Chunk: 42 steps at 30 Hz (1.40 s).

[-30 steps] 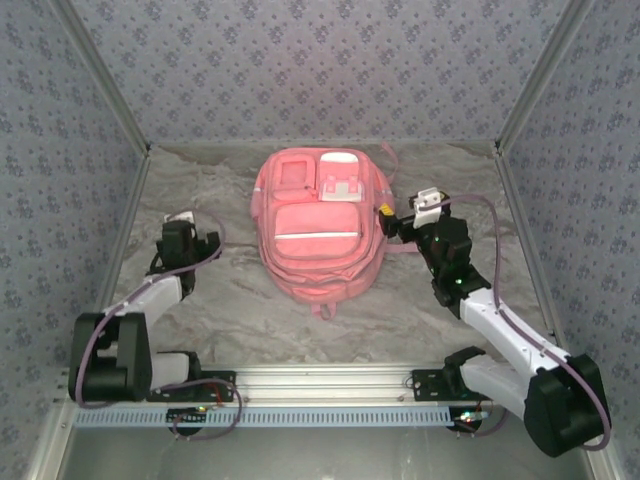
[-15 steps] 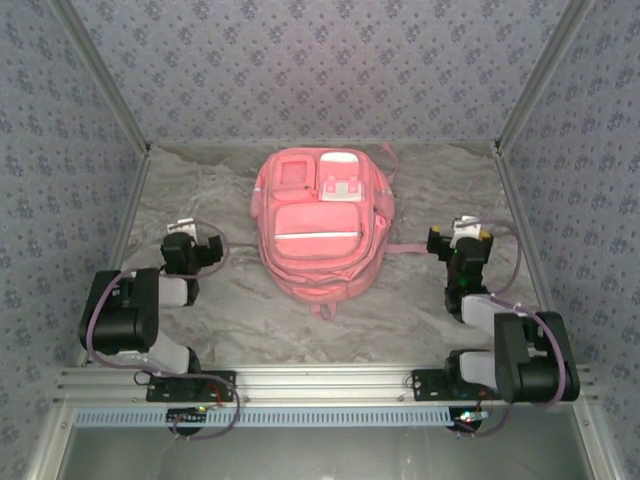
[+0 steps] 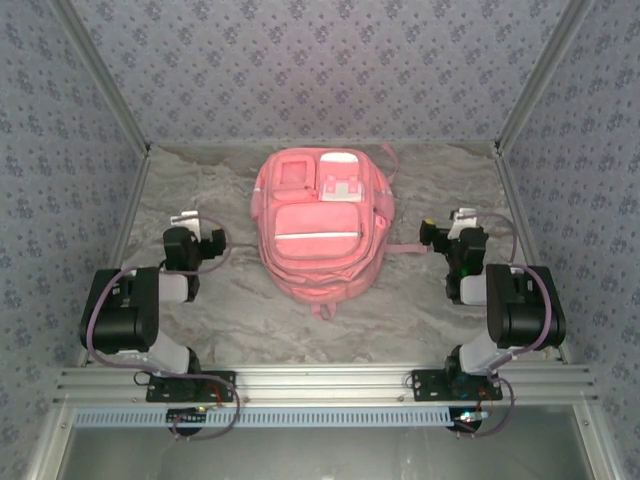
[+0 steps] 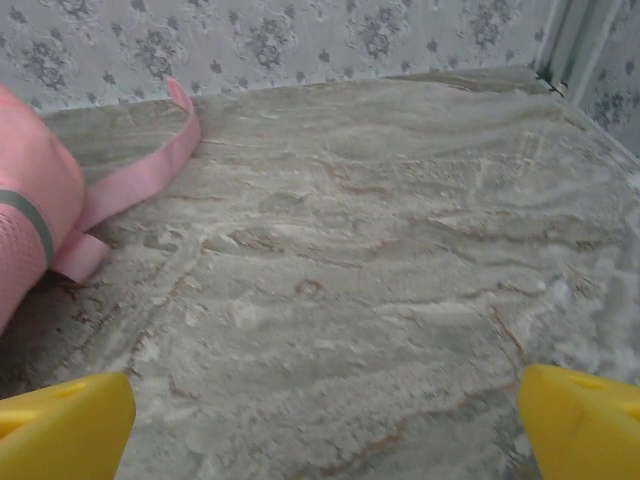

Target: Pack books, pencil case, and school supplies into a backpack

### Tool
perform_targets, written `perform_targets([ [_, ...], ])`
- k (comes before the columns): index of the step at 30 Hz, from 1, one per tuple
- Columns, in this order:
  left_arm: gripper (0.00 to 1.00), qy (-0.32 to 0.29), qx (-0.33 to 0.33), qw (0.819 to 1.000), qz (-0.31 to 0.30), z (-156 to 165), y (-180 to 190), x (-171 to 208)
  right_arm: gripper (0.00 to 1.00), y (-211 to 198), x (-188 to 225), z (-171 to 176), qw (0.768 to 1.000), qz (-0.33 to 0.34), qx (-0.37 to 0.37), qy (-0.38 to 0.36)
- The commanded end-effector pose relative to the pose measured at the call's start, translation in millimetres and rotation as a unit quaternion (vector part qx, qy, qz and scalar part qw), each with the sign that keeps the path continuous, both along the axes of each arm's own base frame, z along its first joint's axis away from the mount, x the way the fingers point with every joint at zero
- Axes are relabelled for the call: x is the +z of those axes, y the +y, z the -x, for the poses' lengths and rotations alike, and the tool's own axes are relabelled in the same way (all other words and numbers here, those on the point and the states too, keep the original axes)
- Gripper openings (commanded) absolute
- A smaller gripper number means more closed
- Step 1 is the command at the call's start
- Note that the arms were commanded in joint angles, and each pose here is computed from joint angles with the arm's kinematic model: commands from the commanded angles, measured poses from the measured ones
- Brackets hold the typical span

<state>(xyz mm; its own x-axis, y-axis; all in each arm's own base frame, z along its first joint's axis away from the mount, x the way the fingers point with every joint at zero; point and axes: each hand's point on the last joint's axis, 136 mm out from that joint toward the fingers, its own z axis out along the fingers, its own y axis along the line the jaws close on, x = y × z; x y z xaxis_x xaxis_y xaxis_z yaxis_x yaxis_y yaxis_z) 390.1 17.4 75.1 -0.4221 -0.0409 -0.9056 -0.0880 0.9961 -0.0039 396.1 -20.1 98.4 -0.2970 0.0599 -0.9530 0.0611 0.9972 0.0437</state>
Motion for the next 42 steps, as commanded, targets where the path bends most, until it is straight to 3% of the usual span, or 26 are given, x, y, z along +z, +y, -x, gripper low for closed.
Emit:
perform_targets([
  [1, 0.98, -0.023, -0.014, 1.000, -0.002, -8.4, -4.5, 13.6, 1.00, -5.3, -13.0, 6.0, 0.999, 0.016, -0.022, 0.033],
  [10, 0.98, -0.024, -0.018, 0.999, 0.013, -8.5, -2.4, 13.8, 1.00, 1.0, -6.7, 11.2, 0.997, 0.070, -0.035, 0.012],
  [42, 0.98, -0.024, -0.017, 1.000, 0.008, -8.0, -3.0, 13.7, 1.00, 1.3, -13.5, 7.6, 0.998, 0.046, -0.021, 0.034],
])
